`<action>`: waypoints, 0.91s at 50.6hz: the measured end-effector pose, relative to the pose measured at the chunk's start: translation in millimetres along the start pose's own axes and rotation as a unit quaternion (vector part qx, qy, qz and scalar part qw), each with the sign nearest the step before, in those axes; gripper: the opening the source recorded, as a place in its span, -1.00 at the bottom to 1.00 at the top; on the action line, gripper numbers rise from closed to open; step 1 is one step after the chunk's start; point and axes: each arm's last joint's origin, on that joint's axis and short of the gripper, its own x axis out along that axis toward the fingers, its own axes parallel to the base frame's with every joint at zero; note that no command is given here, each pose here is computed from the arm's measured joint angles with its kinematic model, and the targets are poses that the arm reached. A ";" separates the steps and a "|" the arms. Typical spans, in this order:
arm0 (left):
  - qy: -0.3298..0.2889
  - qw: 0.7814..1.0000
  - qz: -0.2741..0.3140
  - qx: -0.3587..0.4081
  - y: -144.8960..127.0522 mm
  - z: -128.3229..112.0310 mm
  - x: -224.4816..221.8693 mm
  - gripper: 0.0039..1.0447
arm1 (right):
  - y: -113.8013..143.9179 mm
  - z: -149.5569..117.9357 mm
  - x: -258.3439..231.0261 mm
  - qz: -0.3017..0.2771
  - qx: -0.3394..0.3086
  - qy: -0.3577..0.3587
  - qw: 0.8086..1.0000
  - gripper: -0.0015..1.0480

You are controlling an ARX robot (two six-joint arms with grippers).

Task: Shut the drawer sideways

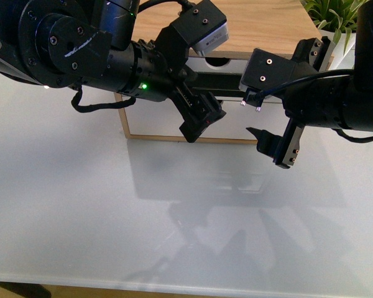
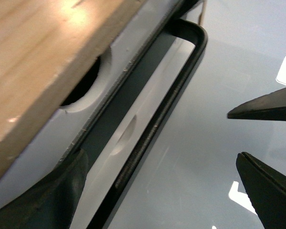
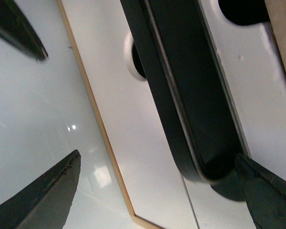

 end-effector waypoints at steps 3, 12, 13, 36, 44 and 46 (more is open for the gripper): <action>-0.003 1.000 0.003 -0.006 0.9 0.6 -0.2 0.83 | 0.2 -4.3 -0.6 -0.006 0.011 0.012 1.000 0.83; -0.003 1.000 0.003 -0.016 -1.1 1.6 -6.1 0.84 | 1.3 -14.7 -8.3 -0.011 0.031 0.033 0.999 0.83; -0.003 1.000 0.003 -0.017 -1.5 1.6 -8.7 0.84 | 1.8 -14.8 -10.8 -0.010 0.032 0.033 0.999 0.83; -0.126 0.986 0.072 -0.086 -24.5 24.7 -175.8 0.84 | -3.2 1.7 -143.9 -0.086 0.157 -0.052 0.982 0.83; -0.182 0.946 0.219 -0.153 -35.8 20.5 -252.2 0.74 | 0.1 1.7 -215.0 -0.281 0.319 -0.067 0.903 0.61; -0.194 0.929 0.276 -0.153 -38.9 21.5 -255.3 0.63 | 2.9 1.3 -222.8 -0.307 0.352 -0.084 0.880 0.51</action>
